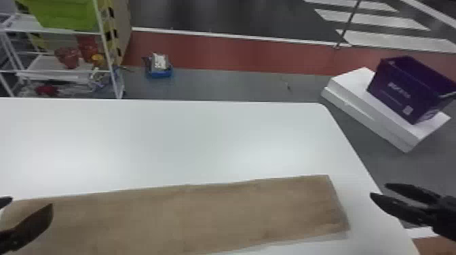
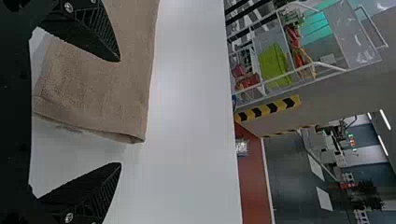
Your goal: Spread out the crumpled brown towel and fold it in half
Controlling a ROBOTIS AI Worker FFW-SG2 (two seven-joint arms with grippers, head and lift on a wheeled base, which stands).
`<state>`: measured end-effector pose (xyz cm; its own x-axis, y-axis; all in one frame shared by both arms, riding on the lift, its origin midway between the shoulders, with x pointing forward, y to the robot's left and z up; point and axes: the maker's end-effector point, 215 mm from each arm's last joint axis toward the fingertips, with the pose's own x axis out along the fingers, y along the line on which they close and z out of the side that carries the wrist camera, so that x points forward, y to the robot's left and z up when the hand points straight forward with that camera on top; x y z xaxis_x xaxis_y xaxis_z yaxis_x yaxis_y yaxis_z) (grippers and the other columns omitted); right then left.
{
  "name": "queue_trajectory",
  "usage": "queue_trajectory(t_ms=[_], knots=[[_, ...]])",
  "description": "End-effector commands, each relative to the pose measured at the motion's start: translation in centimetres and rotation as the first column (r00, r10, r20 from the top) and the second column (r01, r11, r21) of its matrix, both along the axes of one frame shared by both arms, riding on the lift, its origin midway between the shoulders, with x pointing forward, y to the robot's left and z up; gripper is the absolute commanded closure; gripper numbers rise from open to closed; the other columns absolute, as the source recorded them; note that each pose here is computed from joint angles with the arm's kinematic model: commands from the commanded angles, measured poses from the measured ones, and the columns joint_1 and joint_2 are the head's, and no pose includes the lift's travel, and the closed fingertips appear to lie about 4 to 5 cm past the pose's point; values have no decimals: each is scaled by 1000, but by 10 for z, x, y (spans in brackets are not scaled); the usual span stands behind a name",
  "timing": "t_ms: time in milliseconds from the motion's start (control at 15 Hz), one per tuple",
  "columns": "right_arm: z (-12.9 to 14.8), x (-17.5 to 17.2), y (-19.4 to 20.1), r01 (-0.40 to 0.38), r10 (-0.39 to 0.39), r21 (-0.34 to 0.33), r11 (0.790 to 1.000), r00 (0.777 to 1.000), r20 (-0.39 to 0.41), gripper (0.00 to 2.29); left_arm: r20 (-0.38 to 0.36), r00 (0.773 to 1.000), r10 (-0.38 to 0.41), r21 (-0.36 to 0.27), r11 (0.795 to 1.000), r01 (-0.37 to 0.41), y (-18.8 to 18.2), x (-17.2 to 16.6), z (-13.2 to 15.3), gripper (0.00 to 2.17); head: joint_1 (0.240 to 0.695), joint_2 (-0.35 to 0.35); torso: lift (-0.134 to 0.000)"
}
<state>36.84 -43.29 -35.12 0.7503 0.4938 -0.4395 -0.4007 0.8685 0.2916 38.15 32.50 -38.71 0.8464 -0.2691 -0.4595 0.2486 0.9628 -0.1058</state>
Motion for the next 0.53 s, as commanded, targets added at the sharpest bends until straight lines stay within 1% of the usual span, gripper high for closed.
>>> queue_trajectory(t_ms=[0,67,267,467], knots=[[-1,3,-6,-5,5,-38,999,1000,11,87,-11,1000,23,0,1000,-23,8,2,-6,161,695,-166,-124],[-1,5,-8,-10,11,-60,998,1000,16,90,-15,999,29,-1,1000,-29,10,2,-9,161,695,-163,-124],[-3,11,-11,-3,5,-55,998,1000,23,90,-24,999,40,7,999,-40,15,4,-14,161,695,-156,-124],[-5,17,-26,12,-12,-67,998,1000,11,90,-43,997,67,22,998,-66,26,6,-25,161,695,-154,-124]])
